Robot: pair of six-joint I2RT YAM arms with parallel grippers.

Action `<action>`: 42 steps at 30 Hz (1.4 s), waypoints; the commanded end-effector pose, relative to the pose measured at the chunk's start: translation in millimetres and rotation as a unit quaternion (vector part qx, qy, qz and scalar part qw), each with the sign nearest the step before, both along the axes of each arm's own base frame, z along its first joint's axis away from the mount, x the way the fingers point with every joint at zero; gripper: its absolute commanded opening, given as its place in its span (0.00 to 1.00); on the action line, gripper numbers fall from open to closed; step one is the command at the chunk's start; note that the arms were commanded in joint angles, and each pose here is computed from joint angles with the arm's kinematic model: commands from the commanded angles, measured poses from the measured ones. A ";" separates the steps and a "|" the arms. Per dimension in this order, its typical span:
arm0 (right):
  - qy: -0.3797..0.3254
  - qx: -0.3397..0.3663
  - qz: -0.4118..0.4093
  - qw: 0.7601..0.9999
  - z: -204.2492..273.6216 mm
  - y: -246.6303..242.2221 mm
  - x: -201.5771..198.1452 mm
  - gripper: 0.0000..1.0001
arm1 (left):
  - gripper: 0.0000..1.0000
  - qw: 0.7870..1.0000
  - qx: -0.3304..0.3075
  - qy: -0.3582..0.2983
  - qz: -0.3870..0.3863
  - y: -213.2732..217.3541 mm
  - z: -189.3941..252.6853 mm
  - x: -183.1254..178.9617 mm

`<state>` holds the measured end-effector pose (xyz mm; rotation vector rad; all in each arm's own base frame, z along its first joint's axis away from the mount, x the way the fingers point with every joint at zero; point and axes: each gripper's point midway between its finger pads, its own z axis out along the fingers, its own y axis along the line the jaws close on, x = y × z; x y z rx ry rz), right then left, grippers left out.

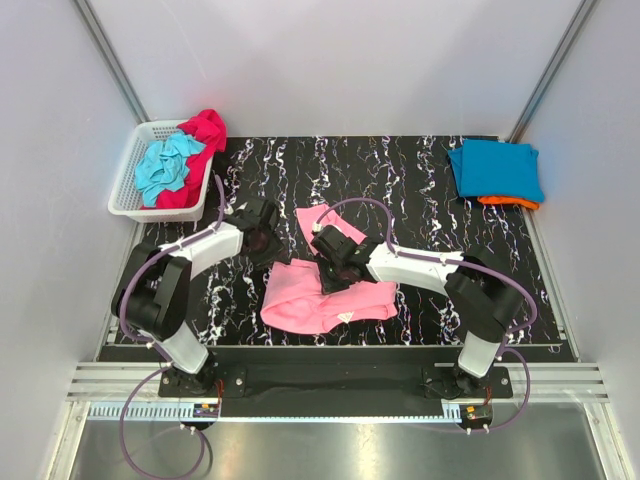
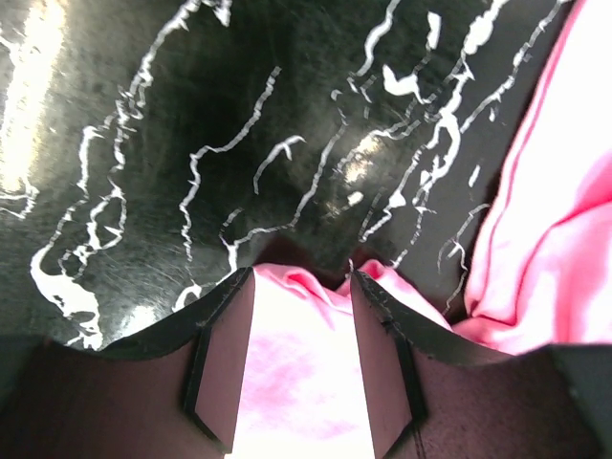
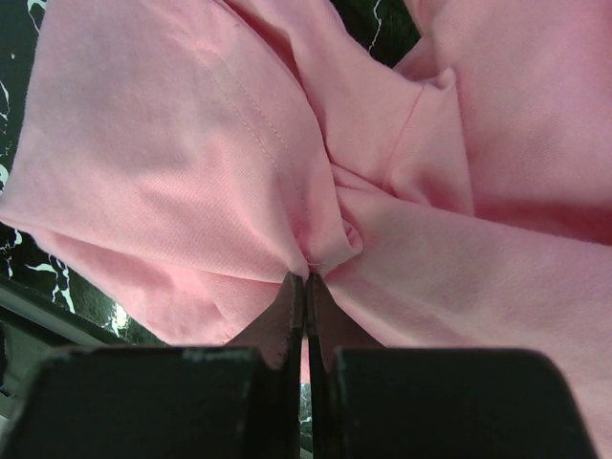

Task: Fold and stack the t-shirts
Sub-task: Flatten the tshirt out

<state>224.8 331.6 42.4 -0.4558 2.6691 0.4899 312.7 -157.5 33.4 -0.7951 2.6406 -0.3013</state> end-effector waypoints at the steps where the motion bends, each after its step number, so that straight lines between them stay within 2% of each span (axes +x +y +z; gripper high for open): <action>1: -0.003 -0.008 -0.007 1.000 -2.4 -1.2 0.7 0.00 | 0.49 1.000 0.001 -0.012 -0.004 -6.0 11.9 6.6; 8: -0.005 -0.008 -0.009 1.000 -1.4 -2.5 0.7 0.00 | 0.49 0.999 0.046 0.005 -0.003 -0.2 1.5 -6.1; 14: -0.007 -0.006 -0.008 1.000 0.5 -2.9 -0.3 0.00 | 0.49 0.998 0.060 0.022 -0.004 -1.1 -11.9 -8.0; 25: -0.004 -0.006 -0.006 1.000 -1.2 -2.6 -0.7 0.00 | 0.49 0.996 0.089 0.013 -0.009 -2.3 -4.0 18.0; 28: -0.004 -0.008 -0.005 1.000 -1.4 -2.8 -1.1 0.00 | 0.44 0.996 0.087 0.015 -0.011 -4.2 -3.7 18.7; 30: -0.005 -0.007 -0.007 1.000 -0.8 -2.5 0.1 0.00 | 0.34 0.996 0.086 0.017 -0.014 -4.3 -3.9 16.7; 32: -0.006 -0.006 -0.007 1.000 0.1 -1.8 0.2 0.00 | 0.29 0.996 0.087 0.021 -0.016 -2.7 -5.4 12.4; 35: -0.008 -0.006 -0.008 1.000 0.4 -1.1 1.4 0.00 | 0.29 0.996 0.087 0.022 -0.017 -0.7 -5.7 6.7; 40: -0.008 -0.007 -0.010 1.000 -0.1 -0.7 2.2 0.00 | 0.39 0.996 0.085 0.025 -0.027 -2.1 -6.1 0.9; 42: -0.008 -0.008 -0.012 1.000 -0.7 -1.3 2.3 0.00 | 0.39 0.995 0.084 0.027 -0.035 -4.5 -6.7 -0.4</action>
